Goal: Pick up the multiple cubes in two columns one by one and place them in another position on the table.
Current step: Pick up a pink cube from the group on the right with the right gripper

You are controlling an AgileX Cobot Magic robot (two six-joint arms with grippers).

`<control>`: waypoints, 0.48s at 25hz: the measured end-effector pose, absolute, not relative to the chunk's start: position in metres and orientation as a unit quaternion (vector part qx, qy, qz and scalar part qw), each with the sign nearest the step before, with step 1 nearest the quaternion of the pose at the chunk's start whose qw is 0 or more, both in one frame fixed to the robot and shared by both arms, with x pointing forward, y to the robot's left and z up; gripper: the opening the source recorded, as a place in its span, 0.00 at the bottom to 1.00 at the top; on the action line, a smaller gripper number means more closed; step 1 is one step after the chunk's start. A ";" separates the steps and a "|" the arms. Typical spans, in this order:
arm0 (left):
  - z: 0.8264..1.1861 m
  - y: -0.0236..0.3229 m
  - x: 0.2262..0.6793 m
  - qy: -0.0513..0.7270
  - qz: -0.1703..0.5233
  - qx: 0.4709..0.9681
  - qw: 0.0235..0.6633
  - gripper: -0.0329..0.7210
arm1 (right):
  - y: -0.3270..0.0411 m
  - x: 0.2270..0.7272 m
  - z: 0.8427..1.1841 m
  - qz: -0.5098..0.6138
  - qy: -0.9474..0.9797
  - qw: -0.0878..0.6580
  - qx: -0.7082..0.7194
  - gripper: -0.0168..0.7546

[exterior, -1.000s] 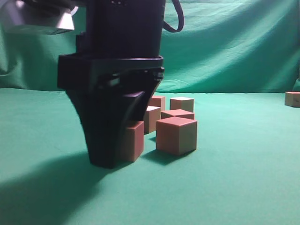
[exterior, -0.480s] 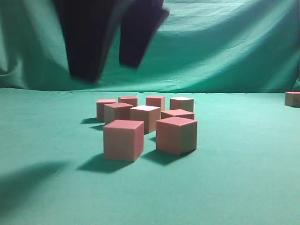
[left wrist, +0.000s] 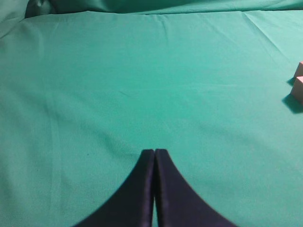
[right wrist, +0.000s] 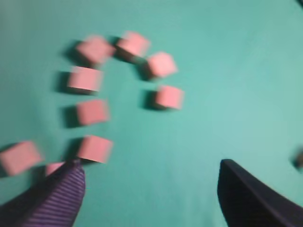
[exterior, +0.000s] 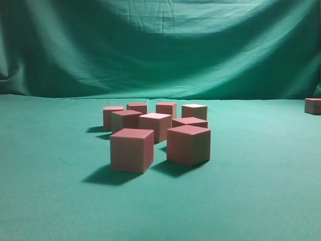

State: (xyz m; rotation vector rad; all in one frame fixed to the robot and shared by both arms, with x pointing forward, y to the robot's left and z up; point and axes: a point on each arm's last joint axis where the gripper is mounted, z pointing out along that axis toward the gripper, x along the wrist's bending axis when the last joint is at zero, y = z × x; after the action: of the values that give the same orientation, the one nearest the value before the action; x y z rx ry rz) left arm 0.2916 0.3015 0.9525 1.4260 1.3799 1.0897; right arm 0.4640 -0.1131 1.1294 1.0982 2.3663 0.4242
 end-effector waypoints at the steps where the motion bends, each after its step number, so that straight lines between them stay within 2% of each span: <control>1: 0.953 0.301 0.292 0.552 0.436 0.570 0.425 0.04 | -0.129 0.474 1.130 0.141 0.852 0.252 0.437 0.75; 7: 0.953 0.301 0.292 0.552 0.436 0.570 0.425 0.04 | -0.211 0.527 1.114 0.114 0.754 0.216 0.610 0.75; 12: 0.953 0.301 0.292 0.552 0.436 0.570 0.425 0.04 | -0.264 0.570 1.075 0.111 0.680 0.168 0.705 0.75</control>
State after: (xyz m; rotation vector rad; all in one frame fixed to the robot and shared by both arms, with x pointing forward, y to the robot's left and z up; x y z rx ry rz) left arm 0.2916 0.3015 0.9525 1.4260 1.3799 1.0897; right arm 0.5695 -0.2636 1.0754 2.0064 1.9337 0.3162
